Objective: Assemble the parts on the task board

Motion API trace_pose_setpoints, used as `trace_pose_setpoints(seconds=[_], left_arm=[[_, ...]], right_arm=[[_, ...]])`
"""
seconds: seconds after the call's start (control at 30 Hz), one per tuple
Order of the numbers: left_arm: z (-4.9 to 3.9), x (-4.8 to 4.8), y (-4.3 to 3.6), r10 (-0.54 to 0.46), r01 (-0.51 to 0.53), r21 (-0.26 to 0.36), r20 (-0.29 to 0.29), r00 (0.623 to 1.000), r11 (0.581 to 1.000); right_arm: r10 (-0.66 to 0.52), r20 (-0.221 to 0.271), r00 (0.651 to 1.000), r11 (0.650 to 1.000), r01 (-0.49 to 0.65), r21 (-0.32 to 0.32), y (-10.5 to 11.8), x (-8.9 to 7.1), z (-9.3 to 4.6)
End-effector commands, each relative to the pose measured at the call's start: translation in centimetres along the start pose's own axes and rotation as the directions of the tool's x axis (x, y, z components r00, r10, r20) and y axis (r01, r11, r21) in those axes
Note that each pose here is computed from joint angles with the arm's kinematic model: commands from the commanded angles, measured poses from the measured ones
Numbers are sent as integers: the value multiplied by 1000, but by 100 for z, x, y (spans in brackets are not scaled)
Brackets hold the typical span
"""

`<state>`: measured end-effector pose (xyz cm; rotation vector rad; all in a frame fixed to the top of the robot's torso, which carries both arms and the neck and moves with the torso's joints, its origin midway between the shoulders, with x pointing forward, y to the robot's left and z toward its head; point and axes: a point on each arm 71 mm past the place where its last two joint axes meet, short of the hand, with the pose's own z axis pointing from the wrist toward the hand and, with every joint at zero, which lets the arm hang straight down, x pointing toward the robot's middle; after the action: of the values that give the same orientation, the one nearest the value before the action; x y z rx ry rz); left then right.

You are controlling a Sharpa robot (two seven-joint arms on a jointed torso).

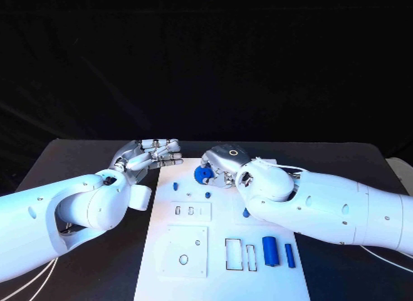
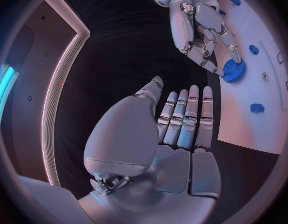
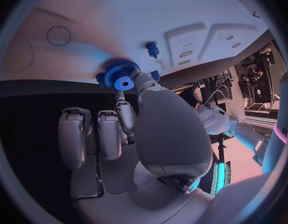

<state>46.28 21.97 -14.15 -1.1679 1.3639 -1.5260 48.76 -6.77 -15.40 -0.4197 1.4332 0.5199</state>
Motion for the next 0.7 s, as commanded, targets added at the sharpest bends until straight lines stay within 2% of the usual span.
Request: trace_pose_setpoints(seconds=[0.03, 0.33, 0.7], left_arm=[[4, 18, -15, -4, 4, 9, -10, 1000, 1000], [3, 15, -14, -4, 4, 8, -10, 1000, 1000], [2, 5, -13, -3, 3, 6, -7, 1000, 1000]], right_arm=[[-15, 14, 1000, 1000, 15, 4, -5, -6, 4], [-11, 6, 1000, 1000, 11, 6, -14, 2, 7], [-3, -43, 999, 1000, 4, 25, -56, 38, -1]])
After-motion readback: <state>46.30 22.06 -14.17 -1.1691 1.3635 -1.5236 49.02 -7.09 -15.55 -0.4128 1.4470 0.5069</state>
